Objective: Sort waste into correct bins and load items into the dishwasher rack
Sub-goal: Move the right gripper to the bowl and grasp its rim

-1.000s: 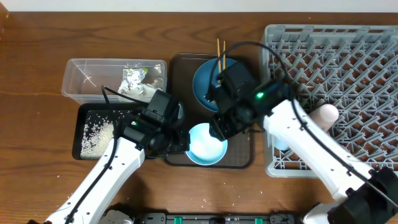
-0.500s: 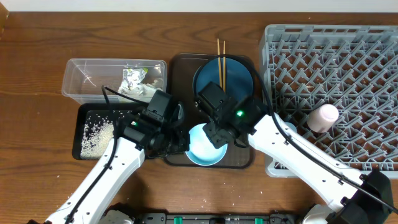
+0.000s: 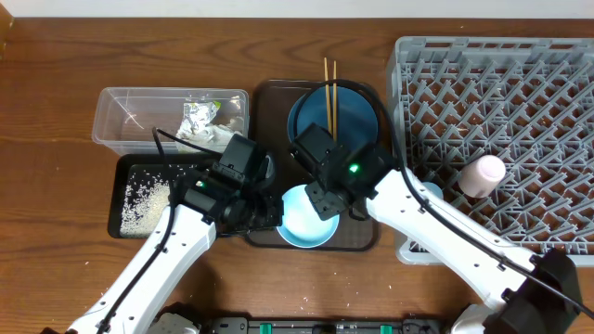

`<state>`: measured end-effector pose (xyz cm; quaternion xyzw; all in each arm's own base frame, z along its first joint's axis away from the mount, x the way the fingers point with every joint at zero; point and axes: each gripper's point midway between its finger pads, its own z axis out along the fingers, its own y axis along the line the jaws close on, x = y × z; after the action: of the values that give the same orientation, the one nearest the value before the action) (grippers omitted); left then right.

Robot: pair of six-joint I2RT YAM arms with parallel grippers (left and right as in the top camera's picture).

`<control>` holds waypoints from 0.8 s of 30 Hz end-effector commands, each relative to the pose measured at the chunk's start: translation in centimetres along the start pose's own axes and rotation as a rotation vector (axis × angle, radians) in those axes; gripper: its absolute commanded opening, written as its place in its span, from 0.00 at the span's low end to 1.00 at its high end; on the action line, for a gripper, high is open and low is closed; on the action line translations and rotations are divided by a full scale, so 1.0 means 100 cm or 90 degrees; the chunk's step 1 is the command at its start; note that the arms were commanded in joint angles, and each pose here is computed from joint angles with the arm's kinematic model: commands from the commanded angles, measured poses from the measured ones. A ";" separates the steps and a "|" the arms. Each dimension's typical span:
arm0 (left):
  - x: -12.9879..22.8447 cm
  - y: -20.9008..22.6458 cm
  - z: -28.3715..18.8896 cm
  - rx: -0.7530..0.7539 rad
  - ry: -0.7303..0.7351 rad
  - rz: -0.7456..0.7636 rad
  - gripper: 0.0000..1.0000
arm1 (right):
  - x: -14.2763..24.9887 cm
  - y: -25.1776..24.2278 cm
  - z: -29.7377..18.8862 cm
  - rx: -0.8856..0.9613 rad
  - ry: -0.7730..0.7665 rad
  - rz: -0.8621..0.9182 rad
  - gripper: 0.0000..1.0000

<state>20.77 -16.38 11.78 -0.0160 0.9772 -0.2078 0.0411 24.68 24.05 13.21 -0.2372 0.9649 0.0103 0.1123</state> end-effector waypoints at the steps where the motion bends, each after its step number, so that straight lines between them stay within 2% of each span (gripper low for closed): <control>1: -0.004 -0.005 -0.004 0.008 -0.007 0.017 0.06 | 0.009 -0.002 0.011 0.019 0.024 0.019 0.41; 8: -0.006 -0.007 -0.004 0.011 -0.011 0.018 0.06 | 0.013 0.002 0.013 0.003 0.035 0.019 0.24; 24: -0.008 -0.008 -0.004 0.013 -0.015 0.020 0.06 | 0.019 0.005 0.012 -0.010 0.054 0.023 0.08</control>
<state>21.10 -16.54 11.88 -0.0144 0.9761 -0.2114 0.0481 23.46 23.74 11.82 -0.2219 0.9720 0.0118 0.0759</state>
